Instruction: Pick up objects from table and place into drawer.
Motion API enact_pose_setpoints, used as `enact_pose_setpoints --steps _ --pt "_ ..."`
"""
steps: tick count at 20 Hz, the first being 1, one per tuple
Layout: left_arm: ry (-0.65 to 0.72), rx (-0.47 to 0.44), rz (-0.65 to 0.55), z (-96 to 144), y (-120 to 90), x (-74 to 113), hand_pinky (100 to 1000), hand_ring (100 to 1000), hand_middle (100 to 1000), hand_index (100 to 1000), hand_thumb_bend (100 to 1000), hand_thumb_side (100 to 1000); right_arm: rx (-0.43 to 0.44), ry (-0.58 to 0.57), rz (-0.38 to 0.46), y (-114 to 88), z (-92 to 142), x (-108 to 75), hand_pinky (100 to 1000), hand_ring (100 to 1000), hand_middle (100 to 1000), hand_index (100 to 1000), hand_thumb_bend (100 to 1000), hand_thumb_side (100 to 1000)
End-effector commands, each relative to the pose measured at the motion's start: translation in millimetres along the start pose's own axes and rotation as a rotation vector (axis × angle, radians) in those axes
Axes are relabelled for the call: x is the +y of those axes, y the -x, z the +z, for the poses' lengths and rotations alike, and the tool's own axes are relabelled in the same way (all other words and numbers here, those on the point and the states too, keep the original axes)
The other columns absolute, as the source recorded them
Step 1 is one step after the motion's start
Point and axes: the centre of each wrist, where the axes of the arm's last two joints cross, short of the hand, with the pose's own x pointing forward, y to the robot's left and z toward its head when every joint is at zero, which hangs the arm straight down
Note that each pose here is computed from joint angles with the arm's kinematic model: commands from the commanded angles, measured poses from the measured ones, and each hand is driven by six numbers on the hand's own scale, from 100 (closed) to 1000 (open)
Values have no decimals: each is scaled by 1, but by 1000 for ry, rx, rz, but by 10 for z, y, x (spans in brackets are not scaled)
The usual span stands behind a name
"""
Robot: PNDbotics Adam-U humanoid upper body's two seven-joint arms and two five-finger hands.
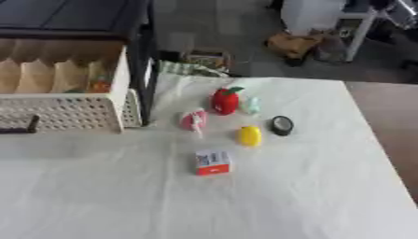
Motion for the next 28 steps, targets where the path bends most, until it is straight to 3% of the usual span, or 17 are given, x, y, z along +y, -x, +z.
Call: enact_pose_setpoints --steps 1,8,12,17,24,28 --pt "15 -30 -16 -31 -24 -33 493 413 585 920 100 578 1 -62 75 143 -92 -54 852 780 713 870 713 870" --pt "20 -25 6 -39 -6 -125 489 414 583 912 100 594 -11 -238 127 335 -264 143 887 833 746 896 785 684" --pt "11 -21 41 -76 -4 -190 489 417 584 909 100 613 -11 -325 120 400 -346 282 883 817 740 909 842 537" --pt "19 4 57 -63 8 -231 487 408 584 903 100 593 3 -411 73 417 -463 446 867 785 681 874 852 413" --pt "34 16 66 -60 15 -273 483 402 584 889 100 579 -5 -468 -13 323 -645 604 862 782 663 937 849 352" --pt "41 25 73 -57 19 -298 481 398 584 885 100 573 -16 -495 -35 247 -733 689 860 782 719 936 847 339"
